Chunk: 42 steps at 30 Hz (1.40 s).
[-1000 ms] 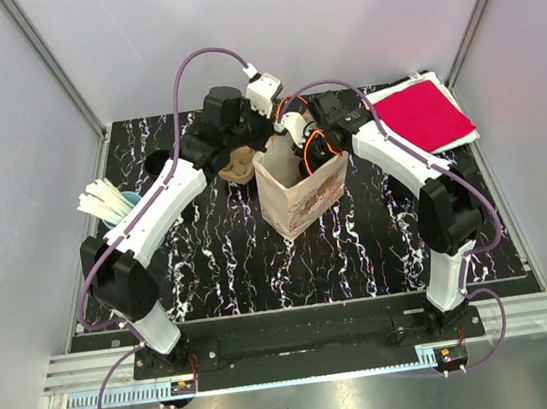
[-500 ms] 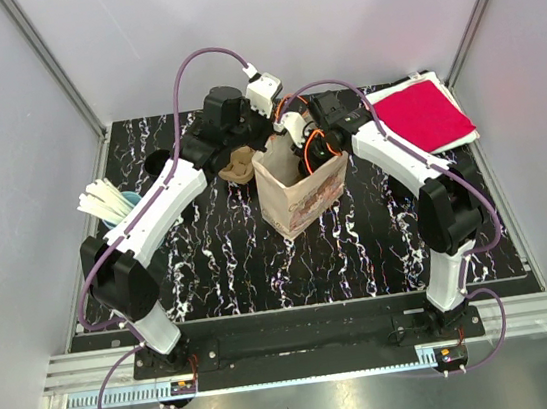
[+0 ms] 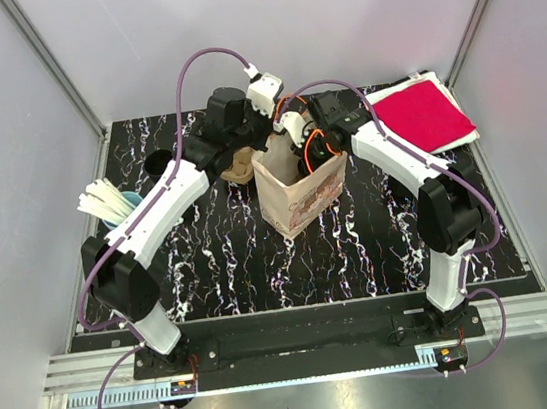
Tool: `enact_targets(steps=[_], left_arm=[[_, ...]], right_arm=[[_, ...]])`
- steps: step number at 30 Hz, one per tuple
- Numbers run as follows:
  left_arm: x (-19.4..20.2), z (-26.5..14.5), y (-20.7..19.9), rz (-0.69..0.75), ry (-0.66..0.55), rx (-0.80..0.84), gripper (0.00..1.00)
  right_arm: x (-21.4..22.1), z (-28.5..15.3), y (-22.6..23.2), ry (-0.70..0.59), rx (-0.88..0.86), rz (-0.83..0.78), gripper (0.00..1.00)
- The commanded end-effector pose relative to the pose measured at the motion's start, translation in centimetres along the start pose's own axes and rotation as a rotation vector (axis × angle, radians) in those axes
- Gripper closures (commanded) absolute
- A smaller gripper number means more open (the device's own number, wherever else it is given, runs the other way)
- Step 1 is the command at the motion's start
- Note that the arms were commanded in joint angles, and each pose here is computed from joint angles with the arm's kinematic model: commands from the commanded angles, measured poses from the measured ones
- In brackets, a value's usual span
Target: Pack the takeout coffee
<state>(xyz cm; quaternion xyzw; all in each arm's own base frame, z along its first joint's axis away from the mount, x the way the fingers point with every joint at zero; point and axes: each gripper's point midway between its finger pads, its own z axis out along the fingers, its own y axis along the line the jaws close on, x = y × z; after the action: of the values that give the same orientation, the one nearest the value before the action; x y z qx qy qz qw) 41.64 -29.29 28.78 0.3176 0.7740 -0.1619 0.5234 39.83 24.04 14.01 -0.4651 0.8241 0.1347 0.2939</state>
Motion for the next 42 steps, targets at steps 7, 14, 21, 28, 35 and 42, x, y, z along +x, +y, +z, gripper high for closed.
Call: enact_targets(steps=[7, 14, 21, 28, 35, 42], left_arm=[[-2.0, -0.1, 2.9, -0.008, -0.036, -0.151, 1.0], [-1.7, 0.4, 3.7, -0.002, -0.022, -0.194, 1.0], [-1.4, 0.9, 4.4, -0.001, -0.01, -0.227, 1.0], [-1.4, 1.1, 5.1, 0.002, -0.003, -0.265, 1.0], [-1.1, 1.5, 5.4, -0.001, 0.009, -0.282, 1.0], [-1.0, 1.4, 6.2, -0.017, 0.01, -0.3, 1.0]], right_arm=[[1.3, 1.1, 0.8, 0.038, -0.029, -0.007, 1.0], [1.6, 1.1, 0.9, 0.04, -0.036, -0.008, 1.0], [1.5, 1.0, 1.0, 0.037, -0.039, -0.01, 1.0], [1.6, 1.1, 1.2, 0.04, -0.044, -0.012, 1.0], [1.8, 1.3, 1.3, 0.042, -0.05, -0.012, 1.0], [1.7, 1.2, 1.4, 0.037, -0.058, -0.013, 1.0]])
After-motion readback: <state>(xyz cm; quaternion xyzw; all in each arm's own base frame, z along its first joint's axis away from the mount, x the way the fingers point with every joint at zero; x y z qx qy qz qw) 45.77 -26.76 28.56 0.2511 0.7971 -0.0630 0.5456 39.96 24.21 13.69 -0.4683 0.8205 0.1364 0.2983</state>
